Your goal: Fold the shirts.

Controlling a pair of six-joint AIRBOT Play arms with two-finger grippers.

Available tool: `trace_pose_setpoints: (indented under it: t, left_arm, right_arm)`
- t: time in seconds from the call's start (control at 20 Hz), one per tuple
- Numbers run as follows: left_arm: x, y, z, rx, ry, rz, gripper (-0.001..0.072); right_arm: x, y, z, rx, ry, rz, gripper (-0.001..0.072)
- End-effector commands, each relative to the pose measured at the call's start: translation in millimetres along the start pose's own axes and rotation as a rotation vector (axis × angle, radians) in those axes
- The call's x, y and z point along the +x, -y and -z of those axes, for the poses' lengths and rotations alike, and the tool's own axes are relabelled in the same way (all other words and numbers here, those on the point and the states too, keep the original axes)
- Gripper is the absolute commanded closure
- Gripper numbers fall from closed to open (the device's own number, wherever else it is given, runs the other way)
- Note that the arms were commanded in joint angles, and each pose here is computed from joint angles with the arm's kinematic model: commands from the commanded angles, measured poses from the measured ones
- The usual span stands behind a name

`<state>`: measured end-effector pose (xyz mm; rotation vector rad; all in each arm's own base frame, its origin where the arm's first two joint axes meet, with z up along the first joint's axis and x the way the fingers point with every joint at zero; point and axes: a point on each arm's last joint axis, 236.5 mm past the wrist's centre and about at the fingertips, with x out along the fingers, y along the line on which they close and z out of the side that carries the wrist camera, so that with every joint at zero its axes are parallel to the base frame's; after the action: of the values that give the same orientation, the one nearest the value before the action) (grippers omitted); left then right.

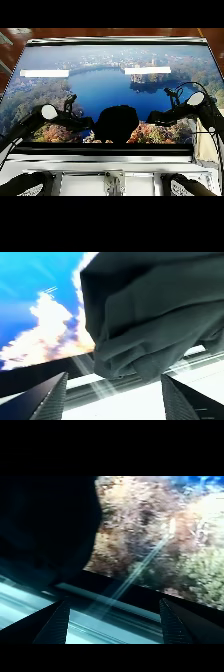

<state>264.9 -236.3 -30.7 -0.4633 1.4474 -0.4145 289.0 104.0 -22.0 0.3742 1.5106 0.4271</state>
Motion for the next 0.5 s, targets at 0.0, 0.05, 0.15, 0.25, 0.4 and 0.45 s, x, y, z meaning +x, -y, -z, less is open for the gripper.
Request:
trace_pose_setpoints:
  t: [0.0,0.05,0.15,0.25,0.4,0.45]
  left_arm:
    - [30,6,-4,-0.096,0.109,0.081,-0.0010]
    - [36,13,-8,-0.090,0.135,0.090,-0.0009]
    - [50,21,-14,-0.123,0.163,0.113,-0.0007]
    - [62,20,-19,-0.161,0.182,0.116,0.0237]
    - [60,20,-29,-0.163,0.222,0.120,0.0561]
    - [58,21,-29,-0.142,0.228,0.122,0.0608]
  right_arm:
    - [16,-20,-3,0.023,-0.036,-0.133,0.0036]
    - [18,-21,-3,0.030,-0.043,-0.142,0.0036]
    - [22,-22,-3,0.041,-0.054,-0.153,0.0036]
    - [28,-25,-2,0.042,-0.072,-0.159,0.0036]
    - [47,-39,-5,-0.002,-0.062,-0.141,0.0036]
    - [56,-43,-10,-0.011,-0.046,-0.129,0.0036]
